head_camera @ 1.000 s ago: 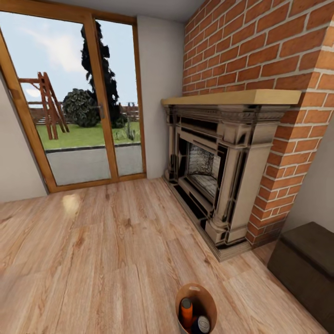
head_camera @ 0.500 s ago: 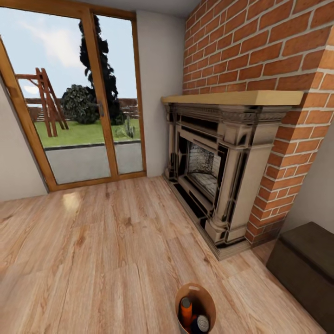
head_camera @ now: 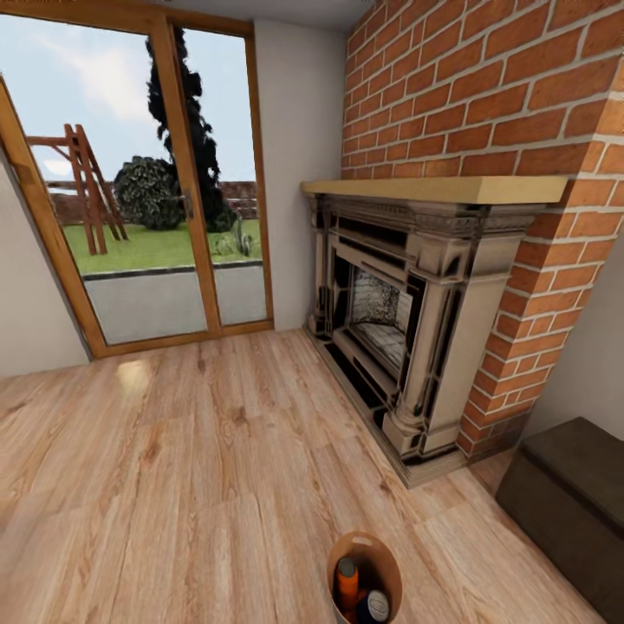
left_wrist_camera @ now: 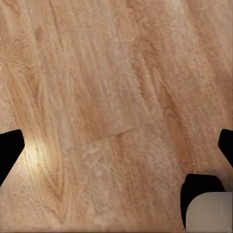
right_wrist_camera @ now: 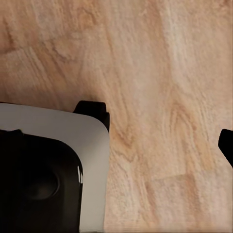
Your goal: Put the three can of soda from the living room inside the tash can in the kitchen.
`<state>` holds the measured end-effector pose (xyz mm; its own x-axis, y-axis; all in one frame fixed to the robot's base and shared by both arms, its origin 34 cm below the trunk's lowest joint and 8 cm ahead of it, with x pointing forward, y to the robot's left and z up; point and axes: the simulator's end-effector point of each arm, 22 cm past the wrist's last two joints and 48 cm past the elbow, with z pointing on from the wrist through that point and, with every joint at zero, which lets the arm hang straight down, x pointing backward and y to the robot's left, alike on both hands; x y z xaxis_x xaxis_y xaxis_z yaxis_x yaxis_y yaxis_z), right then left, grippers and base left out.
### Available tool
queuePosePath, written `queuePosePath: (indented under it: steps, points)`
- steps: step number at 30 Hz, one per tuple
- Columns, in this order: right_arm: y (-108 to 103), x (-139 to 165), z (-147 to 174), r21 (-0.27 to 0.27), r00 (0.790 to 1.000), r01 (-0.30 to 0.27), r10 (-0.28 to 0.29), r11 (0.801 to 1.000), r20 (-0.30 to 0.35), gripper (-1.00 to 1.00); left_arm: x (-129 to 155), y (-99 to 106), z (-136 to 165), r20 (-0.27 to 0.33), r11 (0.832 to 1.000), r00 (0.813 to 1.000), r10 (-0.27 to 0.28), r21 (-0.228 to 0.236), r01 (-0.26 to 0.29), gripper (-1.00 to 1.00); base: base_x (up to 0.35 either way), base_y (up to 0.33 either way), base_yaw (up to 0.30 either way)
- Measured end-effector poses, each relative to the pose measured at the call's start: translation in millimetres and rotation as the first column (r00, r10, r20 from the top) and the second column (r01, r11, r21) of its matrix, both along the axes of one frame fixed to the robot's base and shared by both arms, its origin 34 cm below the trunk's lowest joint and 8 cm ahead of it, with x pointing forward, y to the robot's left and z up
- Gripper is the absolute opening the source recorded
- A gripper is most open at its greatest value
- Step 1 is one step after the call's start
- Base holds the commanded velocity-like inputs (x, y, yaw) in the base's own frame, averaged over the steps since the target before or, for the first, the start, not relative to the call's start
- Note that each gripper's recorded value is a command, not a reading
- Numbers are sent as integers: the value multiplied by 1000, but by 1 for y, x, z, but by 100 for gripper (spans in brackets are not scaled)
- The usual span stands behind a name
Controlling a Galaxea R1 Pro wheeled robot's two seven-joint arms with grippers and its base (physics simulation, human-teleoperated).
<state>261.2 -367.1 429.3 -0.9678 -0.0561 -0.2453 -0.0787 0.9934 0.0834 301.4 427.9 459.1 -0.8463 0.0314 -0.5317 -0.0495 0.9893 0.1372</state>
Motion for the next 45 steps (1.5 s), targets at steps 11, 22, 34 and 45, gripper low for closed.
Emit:
queuePosePath:
  steps: [11, 22, 34, 45]
  points:
    - [1, -5, 19, 1, 1000, 0, 0, 1000, -7, 100, -2, -2, 19, -3, 1000, 1000, -1, -2, 1, 100, 0, 0, 0]
    - [1, -7, 37, 2, 1000, 0, 0, 1000, -10, 100, -2, -13, 35, -5, 1000, 1000, 0, -17, 0, 100, 0, 0, 0]
    - [2, -7, 57, 2, 1000, 0, 0, 1000, -11, 100, -16, -15, 52, -24, 1000, 1000, -1, -20, 0, 100, 0, 0, 0]
    - [0, -21, 73, -4, 1000, 2, -2, 1000, -29, 100, -36, -19, 65, -54, 1000, 999, -1, -26, 0, 100, 0, 0, 0]
